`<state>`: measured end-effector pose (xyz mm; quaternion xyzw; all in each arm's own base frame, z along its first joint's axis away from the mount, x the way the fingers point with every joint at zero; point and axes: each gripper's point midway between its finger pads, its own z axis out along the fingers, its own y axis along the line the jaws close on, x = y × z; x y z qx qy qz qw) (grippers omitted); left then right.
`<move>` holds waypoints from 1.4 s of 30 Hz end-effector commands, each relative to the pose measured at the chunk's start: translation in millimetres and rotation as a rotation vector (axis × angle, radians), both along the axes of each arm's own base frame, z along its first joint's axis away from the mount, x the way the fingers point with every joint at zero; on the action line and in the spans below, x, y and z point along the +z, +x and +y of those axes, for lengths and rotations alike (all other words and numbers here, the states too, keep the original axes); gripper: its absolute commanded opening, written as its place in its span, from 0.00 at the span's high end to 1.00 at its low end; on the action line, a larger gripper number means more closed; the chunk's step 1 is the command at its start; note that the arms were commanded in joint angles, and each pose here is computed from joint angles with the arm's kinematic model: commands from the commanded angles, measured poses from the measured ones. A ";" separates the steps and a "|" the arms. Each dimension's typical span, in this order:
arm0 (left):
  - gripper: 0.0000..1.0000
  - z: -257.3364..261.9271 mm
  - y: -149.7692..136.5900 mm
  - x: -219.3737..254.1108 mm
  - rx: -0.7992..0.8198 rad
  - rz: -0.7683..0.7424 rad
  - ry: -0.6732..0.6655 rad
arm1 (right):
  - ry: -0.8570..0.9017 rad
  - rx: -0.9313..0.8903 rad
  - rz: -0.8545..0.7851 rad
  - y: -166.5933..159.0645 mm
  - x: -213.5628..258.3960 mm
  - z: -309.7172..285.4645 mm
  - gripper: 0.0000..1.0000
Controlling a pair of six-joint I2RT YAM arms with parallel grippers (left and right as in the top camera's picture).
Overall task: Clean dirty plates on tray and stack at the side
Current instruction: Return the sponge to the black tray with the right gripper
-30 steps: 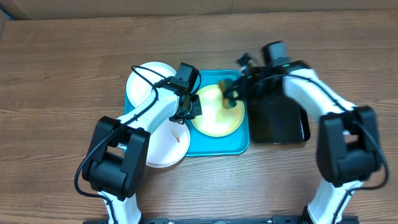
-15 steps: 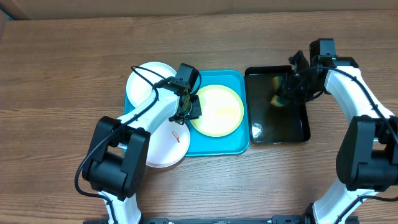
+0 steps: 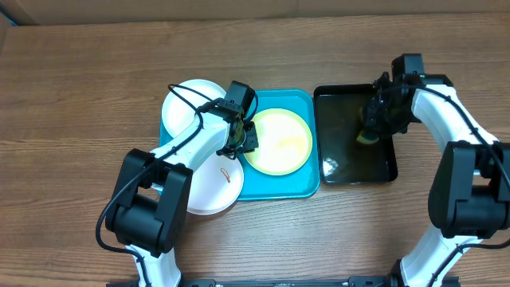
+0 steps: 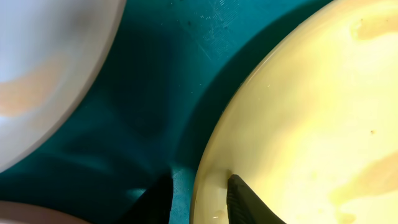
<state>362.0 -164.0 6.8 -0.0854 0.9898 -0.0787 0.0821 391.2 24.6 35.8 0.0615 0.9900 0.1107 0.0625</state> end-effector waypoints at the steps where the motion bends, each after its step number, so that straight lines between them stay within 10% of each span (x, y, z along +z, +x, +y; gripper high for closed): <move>1: 0.69 8.2 -5.0 -11.5 0.012 0.025 0.032 | -0.011 -0.012 0.018 -4.6 -6.2 -0.3 0.68; 9: 0.62 7.9 -4.1 -11.3 0.012 0.021 0.030 | 0.061 -0.038 -0.024 10.4 16.1 10.4 0.00; 18: 0.62 8.0 -4.7 -11.9 0.011 0.022 0.031 | -0.055 -0.061 -0.117 39.7 73.9 -10.9 0.00; 23: 0.96 6.3 -1.2 -11.2 0.011 0.008 0.024 | -0.120 -0.074 -0.118 40.0 72.7 -22.0 0.00; 42: 0.96 -13.7 36.3 72.3 -0.076 -0.092 -0.026 | -0.120 -0.074 -0.118 40.0 72.7 -22.0 0.00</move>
